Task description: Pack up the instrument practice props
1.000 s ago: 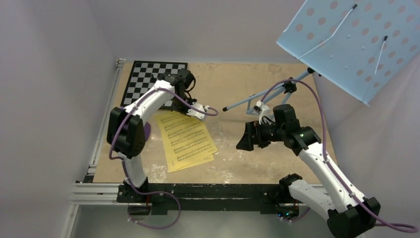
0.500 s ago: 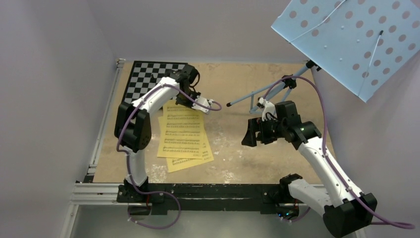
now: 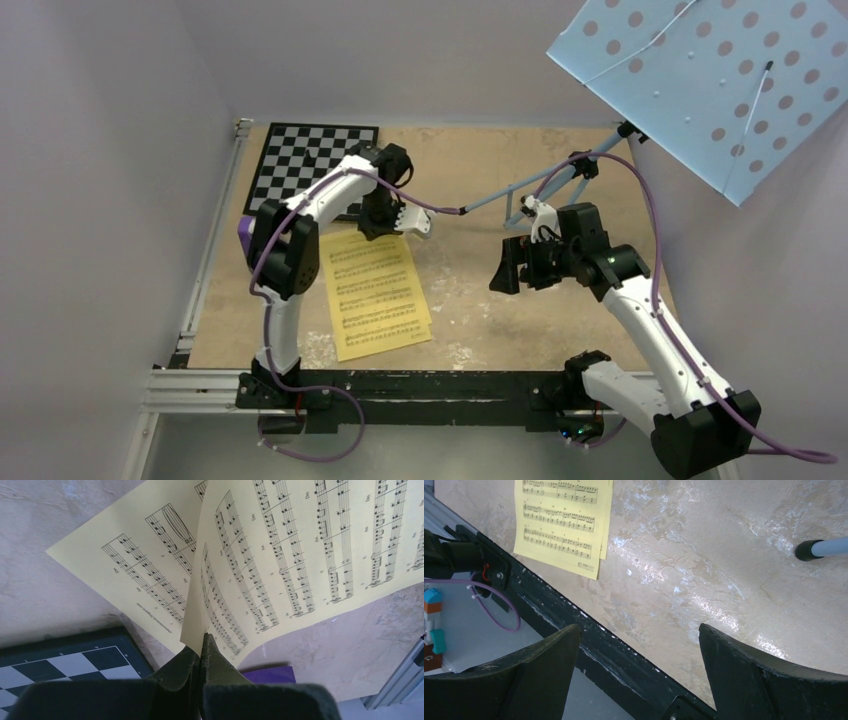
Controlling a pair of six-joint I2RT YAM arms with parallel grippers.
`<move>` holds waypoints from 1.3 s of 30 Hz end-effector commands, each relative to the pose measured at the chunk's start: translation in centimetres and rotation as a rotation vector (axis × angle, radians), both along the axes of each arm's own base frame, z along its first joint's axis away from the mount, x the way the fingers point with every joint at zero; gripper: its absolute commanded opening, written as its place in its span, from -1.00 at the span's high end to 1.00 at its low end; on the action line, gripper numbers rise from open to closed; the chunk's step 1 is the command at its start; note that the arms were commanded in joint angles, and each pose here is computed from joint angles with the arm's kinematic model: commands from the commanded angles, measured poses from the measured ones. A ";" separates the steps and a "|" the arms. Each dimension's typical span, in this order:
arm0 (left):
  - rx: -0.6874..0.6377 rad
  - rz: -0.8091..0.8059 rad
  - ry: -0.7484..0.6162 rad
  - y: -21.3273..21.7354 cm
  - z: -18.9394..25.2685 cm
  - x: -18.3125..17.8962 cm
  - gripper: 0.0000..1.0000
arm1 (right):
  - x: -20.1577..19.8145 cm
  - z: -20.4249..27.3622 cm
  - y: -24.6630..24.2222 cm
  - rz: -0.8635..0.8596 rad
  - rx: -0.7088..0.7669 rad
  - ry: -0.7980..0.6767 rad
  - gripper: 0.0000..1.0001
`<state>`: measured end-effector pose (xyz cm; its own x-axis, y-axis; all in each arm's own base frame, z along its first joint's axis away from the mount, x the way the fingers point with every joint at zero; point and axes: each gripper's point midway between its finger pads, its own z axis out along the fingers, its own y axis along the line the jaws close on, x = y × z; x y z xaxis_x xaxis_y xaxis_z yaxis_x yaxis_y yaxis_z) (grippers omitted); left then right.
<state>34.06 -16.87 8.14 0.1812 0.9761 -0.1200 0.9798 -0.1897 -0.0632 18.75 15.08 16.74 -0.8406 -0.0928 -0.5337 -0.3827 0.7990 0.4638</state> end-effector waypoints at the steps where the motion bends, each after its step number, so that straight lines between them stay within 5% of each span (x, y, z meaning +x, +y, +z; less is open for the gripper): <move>1: 0.042 0.050 0.003 1.0 0.5 -0.6 1.00 | 0.8 1.6 0.2 0.003 0.022 -0.059 -0.87; 11: 0.051 0.066 -0.112 0.3 -0.2 3.8 1.00 | 0.3 1.6 0.1 -0.009 0.033 -0.055 -0.87; 28: 0.045 0.123 -0.147 0.0 -0.6 5.2 1.00 | 0.1 1.5 0.2 -0.015 0.048 -0.042 -0.87; 39: 0.035 0.177 -0.207 0.9 1.4 4.8 0.20 | 0.2 1.9 0.2 -0.006 0.043 -0.057 -0.87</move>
<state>38.38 -16.21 6.58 0.0525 0.9983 -0.0233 0.9973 -0.0513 0.0519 18.60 14.96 17.61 -0.8262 -0.0679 -0.5593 -0.3831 0.7956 0.4693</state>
